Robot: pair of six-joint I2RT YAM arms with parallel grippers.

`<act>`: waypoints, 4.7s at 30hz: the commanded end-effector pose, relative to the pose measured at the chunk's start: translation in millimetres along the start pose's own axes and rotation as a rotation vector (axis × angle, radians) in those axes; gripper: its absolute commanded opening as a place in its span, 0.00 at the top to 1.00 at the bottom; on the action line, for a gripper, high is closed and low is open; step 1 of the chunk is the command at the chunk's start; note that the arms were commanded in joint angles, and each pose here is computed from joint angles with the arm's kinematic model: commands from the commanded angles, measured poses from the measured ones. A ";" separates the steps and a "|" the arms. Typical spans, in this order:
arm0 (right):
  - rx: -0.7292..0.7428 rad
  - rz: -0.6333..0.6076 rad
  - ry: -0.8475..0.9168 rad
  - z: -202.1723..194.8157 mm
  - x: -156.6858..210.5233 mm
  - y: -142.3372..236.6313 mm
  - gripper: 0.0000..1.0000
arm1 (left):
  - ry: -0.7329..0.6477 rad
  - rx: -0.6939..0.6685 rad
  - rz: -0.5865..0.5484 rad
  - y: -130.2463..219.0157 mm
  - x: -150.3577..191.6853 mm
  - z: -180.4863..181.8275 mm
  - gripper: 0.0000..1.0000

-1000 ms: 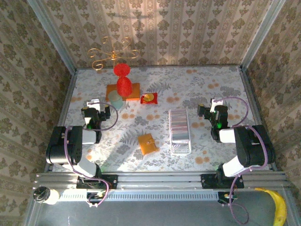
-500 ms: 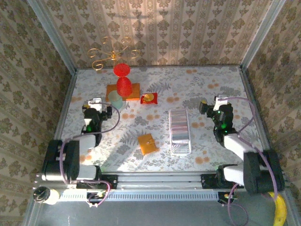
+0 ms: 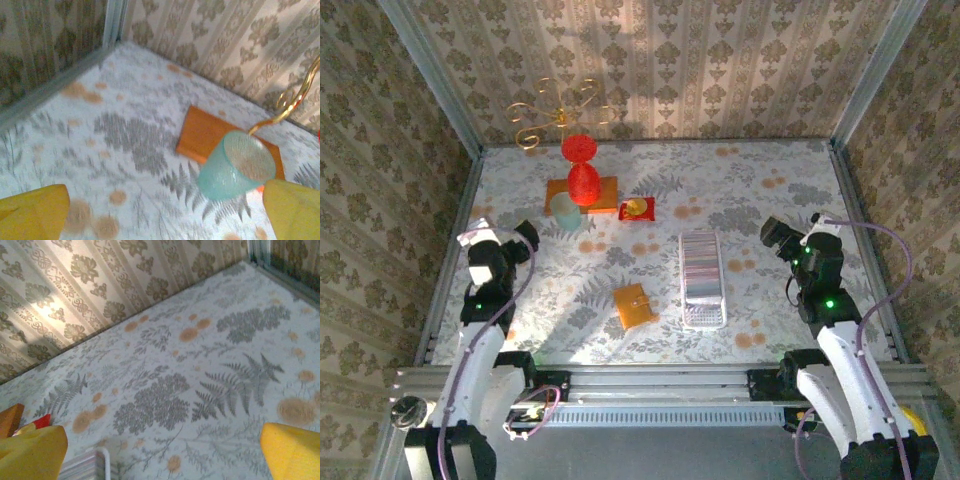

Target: Put the credit cards into the card holder

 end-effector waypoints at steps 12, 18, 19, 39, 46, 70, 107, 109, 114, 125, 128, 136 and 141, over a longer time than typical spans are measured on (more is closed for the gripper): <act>-0.239 0.436 0.020 59.7 41.0 29.5 0.12 | 0.239 0.391 0.450 28.9 90.6 -52.9 0.06; -0.335 0.598 0.269 121.9 99.4 56.5 0.27 | 0.103 0.457 0.570 44.1 122.8 -98.2 0.10; -0.335 0.639 0.311 131.4 113.1 59.3 0.34 | 0.071 0.469 0.581 48.9 128.7 -106.3 0.16; -0.198 1.004 0.613 192.8 308.2 19.7 0.99 | 0.098 0.526 0.628 76.6 177.7 -137.5 0.38; -0.107 1.010 0.621 173.3 325.6 2.5 1.00 | 0.095 0.544 0.636 79.0 178.9 -140.2 0.42; -0.013 1.032 0.527 121.2 334.7 -5.1 1.00 | 0.101 0.667 0.747 80.2 204.4 -193.6 0.52; -0.432 0.929 0.243 191.8 224.8 59.5 0.62 | 0.000 0.897 0.359 110.4 100.7 -212.1 1.00; -0.453 0.931 0.236 197.1 219.8 64.2 0.59 | 0.012 0.916 0.329 113.8 92.5 -213.1 1.00; -0.472 0.946 0.232 203.8 219.9 68.2 0.55 | 0.032 0.959 0.304 119.6 83.1 -217.2 1.00; -0.455 0.972 0.249 213.8 230.9 64.3 0.50 | 0.070 1.024 0.276 126.7 74.2 -222.9 1.00; -0.375 0.971 0.289 204.0 242.3 53.4 0.51 | 0.080 1.026 0.270 127.0 72.8 -222.5 1.00; -0.174 0.899 0.382 167.4 249.6 32.9 0.80 | 0.094 0.981 0.267 122.5 78.2 -212.9 1.00; -0.040 0.800 0.389 140.7 242.2 19.7 1.00 | 0.088 0.925 0.287 117.1 87.7 -203.0 1.00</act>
Point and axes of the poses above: each hand's point on the last joint's axis, 136 mm out from that joint toward the fingers, its own y axis back along the fingers, its own z axis along the line the jaws close on, x = y × z, the point moved 4 cm from there along y, back along the fingers, and after that the axes turned 13 degrees about -y, right-handed, at the moved point
